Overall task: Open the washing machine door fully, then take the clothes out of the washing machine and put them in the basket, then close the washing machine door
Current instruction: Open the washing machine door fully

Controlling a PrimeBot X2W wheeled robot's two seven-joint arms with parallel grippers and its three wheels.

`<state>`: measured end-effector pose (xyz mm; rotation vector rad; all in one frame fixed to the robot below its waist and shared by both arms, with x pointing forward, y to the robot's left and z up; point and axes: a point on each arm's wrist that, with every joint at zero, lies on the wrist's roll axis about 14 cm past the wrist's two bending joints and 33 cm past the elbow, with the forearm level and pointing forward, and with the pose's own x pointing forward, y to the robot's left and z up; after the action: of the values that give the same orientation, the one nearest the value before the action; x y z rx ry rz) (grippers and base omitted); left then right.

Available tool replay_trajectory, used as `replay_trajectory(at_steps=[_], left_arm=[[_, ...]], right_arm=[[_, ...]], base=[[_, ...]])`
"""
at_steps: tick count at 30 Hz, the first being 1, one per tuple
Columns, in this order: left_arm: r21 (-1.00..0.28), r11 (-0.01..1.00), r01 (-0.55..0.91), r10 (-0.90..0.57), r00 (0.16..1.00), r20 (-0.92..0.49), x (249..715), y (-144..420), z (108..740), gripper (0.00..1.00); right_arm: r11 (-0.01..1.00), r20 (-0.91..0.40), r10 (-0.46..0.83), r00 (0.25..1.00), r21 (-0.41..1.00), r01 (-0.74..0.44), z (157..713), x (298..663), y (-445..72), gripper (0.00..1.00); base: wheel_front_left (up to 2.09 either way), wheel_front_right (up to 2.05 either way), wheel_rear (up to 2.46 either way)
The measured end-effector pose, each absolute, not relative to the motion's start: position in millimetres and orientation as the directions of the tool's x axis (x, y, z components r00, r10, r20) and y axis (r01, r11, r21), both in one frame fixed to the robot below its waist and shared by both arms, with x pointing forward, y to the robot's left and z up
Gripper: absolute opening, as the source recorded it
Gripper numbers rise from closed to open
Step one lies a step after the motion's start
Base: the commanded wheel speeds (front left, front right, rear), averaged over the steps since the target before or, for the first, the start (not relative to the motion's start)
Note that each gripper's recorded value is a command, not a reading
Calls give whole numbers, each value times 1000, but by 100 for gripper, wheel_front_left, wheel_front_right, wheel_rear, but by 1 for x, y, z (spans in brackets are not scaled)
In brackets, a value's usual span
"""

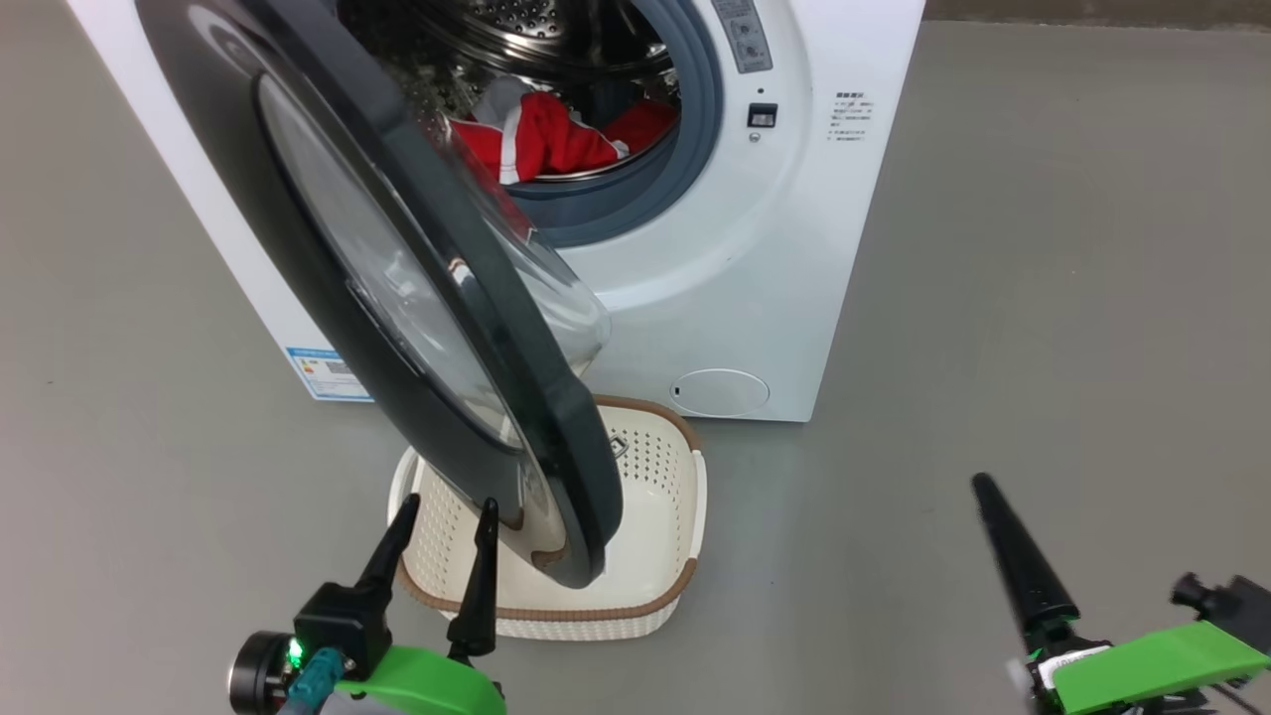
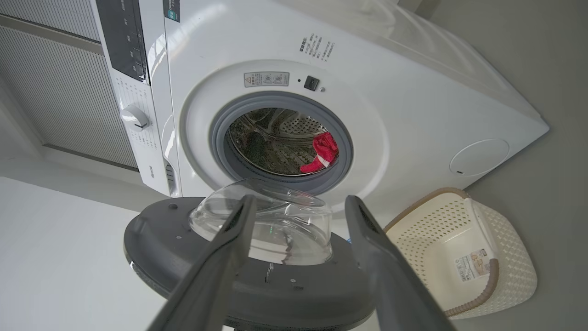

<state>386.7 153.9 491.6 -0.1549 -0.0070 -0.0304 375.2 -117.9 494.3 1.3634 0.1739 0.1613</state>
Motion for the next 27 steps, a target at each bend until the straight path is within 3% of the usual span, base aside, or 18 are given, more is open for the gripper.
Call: replay_trajectory(at_steps=[7,12,18,27], left_arm=[[-155,987,40,-40,999,5,390,150,490,100],[-155,987,43,-42,999,10,390,149,492,100],[-149,988,45,-43,999,15,390,149,493,100],[-147,988,43,-39,999,26,386,151,497,100]], right_arm=[[589,19,42,999,807,-40,496,376,-167,100],[766,61,30,998,640,-62,503,375,-174,100],[906,88,51,995,414,-83,512,377,-173,100],[973,31,75,997,215,-80,496,373,-169,100]], base=[[0,0,0],[0,0,0],[0,0,0],[0,0,0]])
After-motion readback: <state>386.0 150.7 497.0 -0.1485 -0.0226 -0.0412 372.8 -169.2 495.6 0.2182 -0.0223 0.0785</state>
